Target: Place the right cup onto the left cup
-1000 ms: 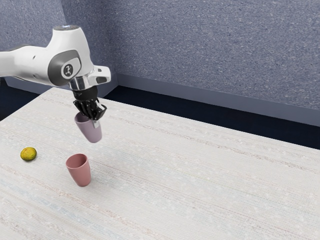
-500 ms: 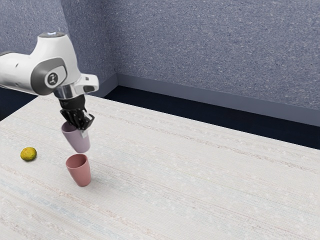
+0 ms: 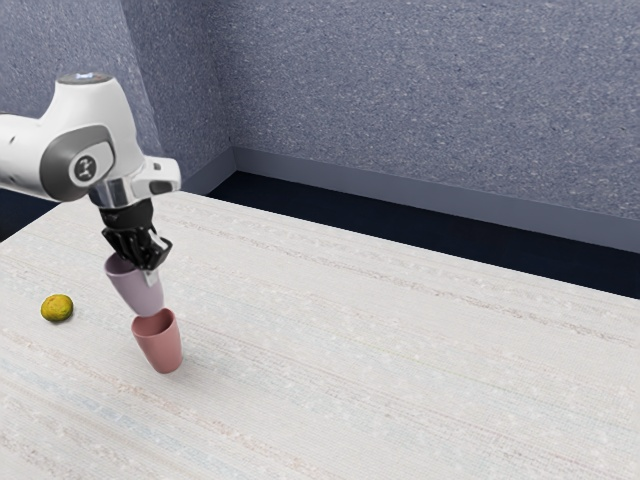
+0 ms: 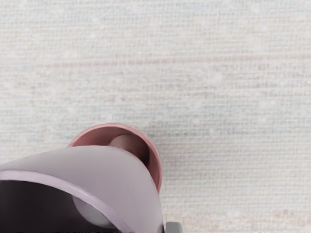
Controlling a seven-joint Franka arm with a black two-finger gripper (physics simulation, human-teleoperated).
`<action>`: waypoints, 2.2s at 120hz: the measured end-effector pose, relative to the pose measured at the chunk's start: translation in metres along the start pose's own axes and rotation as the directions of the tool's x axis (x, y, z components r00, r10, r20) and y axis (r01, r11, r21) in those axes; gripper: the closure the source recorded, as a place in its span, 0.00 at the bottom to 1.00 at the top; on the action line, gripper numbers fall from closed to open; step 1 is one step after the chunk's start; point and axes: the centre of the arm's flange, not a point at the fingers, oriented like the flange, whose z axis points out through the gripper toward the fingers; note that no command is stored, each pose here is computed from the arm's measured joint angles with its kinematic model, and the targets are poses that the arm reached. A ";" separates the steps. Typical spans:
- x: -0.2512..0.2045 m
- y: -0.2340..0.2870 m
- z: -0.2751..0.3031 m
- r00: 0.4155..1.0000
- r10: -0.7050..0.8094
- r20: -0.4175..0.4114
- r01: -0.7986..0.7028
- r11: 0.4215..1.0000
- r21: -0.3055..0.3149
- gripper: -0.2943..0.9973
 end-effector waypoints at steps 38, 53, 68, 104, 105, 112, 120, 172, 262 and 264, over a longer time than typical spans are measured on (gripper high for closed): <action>-0.005 -0.004 0.006 1.000 -0.016 0.012 0.016 1.000 -0.001 0.84; -0.005 -0.006 0.007 1.000 -0.021 0.014 0.021 1.000 -0.001 0.84; -0.005 -0.006 0.009 1.000 -0.022 0.018 0.022 1.000 -0.001 0.84; -0.004 -0.011 0.014 0.999 -0.035 0.029 0.035 0.999 0.000 0.84; -0.004 -0.010 0.015 0.999 -0.034 0.030 0.034 0.999 0.000 0.84; -0.003 -0.010 0.017 0.999 -0.033 0.036 0.033 0.999 0.000 0.84; -0.001 -0.008 0.019 0.999 -0.030 0.039 0.030 1.000 0.001 0.84; 0.010 -0.004 0.029 0.999 -0.021 0.040 0.021 1.000 0.005 0.83; 0.020 -0.003 0.053 0.998 -0.021 0.064 0.021 1.000 0.008 0.83; 0.020 -0.003 0.054 0.998 -0.021 0.064 0.021 1.000 0.008 0.83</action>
